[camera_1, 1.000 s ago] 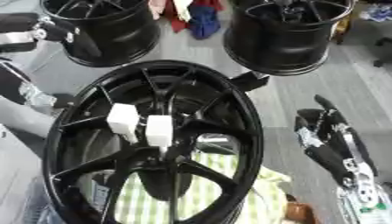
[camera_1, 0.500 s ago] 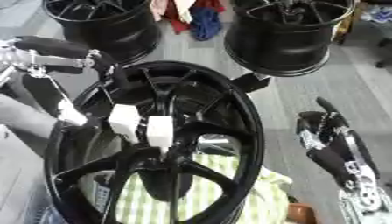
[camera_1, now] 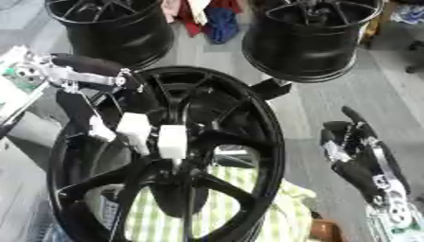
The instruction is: Pull the pin out of the wheel hub.
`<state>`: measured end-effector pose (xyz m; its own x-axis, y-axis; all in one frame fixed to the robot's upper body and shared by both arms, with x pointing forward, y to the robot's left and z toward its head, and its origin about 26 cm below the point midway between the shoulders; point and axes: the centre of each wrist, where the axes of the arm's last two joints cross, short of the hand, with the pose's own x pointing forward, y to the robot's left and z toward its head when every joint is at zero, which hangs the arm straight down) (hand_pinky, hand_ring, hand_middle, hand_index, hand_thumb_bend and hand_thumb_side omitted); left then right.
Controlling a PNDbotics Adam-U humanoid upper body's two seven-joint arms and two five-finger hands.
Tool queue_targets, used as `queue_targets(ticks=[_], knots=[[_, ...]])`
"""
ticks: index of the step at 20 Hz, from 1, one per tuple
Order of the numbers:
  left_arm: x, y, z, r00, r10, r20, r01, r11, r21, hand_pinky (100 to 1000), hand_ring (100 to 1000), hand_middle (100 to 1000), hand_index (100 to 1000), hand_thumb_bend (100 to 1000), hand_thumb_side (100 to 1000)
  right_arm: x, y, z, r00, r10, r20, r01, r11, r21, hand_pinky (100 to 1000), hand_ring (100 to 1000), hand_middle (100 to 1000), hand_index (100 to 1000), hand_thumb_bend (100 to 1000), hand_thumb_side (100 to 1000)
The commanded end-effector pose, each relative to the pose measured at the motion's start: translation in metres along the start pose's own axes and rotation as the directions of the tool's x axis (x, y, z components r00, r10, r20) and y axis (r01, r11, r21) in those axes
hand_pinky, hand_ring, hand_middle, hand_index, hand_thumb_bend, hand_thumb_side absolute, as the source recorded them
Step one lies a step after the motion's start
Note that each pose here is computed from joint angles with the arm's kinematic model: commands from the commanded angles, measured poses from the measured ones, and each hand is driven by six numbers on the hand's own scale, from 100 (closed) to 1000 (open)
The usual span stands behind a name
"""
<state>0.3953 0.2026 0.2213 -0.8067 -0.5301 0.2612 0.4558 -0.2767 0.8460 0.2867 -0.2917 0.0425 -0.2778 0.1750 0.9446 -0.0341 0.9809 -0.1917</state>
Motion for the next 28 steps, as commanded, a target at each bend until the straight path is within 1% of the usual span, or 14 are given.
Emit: queue_targets(ticks=[1,6,7,8,12,16,18,22,25,26,27,28], knots=[[-0.001,0.008,0.004,0.999,-0.037,-0.022,0.037,0.999,0.005,683,787,740,871,481,470,0.005,-0.004,-0.003,1.0,0.019,0.019,-0.019,1.0,0.009,820,763,702,979,178,283],[-0.007,0.004,0.002,0.998,-0.043,-0.055,0.043,0.999,0.0,670,774,731,868,470,458,0.005,-0.004,-0.003,1.0,0.018,0.02,-0.018,1.0,0.009,820,763,702,979,178,283],[-0.007,0.003,0.001,0.997,-0.045,-0.059,0.045,0.999,-0.006,661,752,723,862,466,455,0.005,-0.004,-0.003,1.0,0.018,0.02,-0.018,1.0,0.009,820,763,702,979,178,282],[-0.008,0.003,0.001,0.997,-0.046,-0.061,0.046,0.999,-0.011,661,752,723,862,466,455,0.005,-0.004,-0.003,1.0,0.018,0.02,-0.018,1.0,0.009,820,763,702,979,178,282],[-0.009,-0.001,0.0,0.996,-0.053,-0.071,0.051,0.998,-0.038,622,672,690,839,456,444,0.005,-0.004,-0.003,1.0,0.018,0.02,-0.019,1.0,0.009,820,763,702,979,179,282],[-0.012,-0.004,0.0,0.995,-0.056,-0.082,0.052,0.997,-0.051,602,657,680,832,442,429,0.005,-0.005,-0.004,1.0,0.019,0.02,-0.019,1.0,0.009,821,763,702,979,179,282],[-0.013,-0.005,0.0,0.995,-0.053,-0.085,0.049,0.997,-0.053,579,637,658,818,432,418,0.005,-0.005,-0.004,1.0,0.019,0.021,-0.019,1.0,0.009,821,763,701,979,179,282],[-0.013,-0.005,0.0,0.996,-0.044,-0.073,0.041,0.998,-0.047,498,566,573,750,398,393,0.005,-0.005,-0.004,1.0,0.019,0.021,-0.019,1.0,0.009,821,763,701,979,179,282],[-0.012,-0.004,0.003,0.998,-0.034,-0.059,0.032,0.999,-0.02,373,464,462,654,351,367,0.005,-0.005,-0.004,1.0,0.019,0.02,-0.019,1.0,0.008,821,763,701,979,178,282],[-0.012,-0.003,0.004,0.998,-0.029,-0.055,0.029,1.0,0.001,349,446,444,635,341,362,0.005,-0.005,-0.004,1.0,0.019,0.019,-0.019,1.0,0.008,821,763,701,979,178,282],[-0.011,-0.002,0.005,0.998,-0.025,-0.052,0.026,0.999,0.027,291,399,398,589,293,358,0.005,-0.005,-0.004,1.0,0.019,0.019,-0.019,1.0,0.008,821,763,701,979,178,282],[-0.011,-0.001,0.006,0.998,-0.022,-0.05,0.025,0.998,0.057,274,385,384,575,274,355,0.005,-0.005,-0.004,1.0,0.019,0.019,-0.019,1.0,0.007,821,763,701,979,178,282]])
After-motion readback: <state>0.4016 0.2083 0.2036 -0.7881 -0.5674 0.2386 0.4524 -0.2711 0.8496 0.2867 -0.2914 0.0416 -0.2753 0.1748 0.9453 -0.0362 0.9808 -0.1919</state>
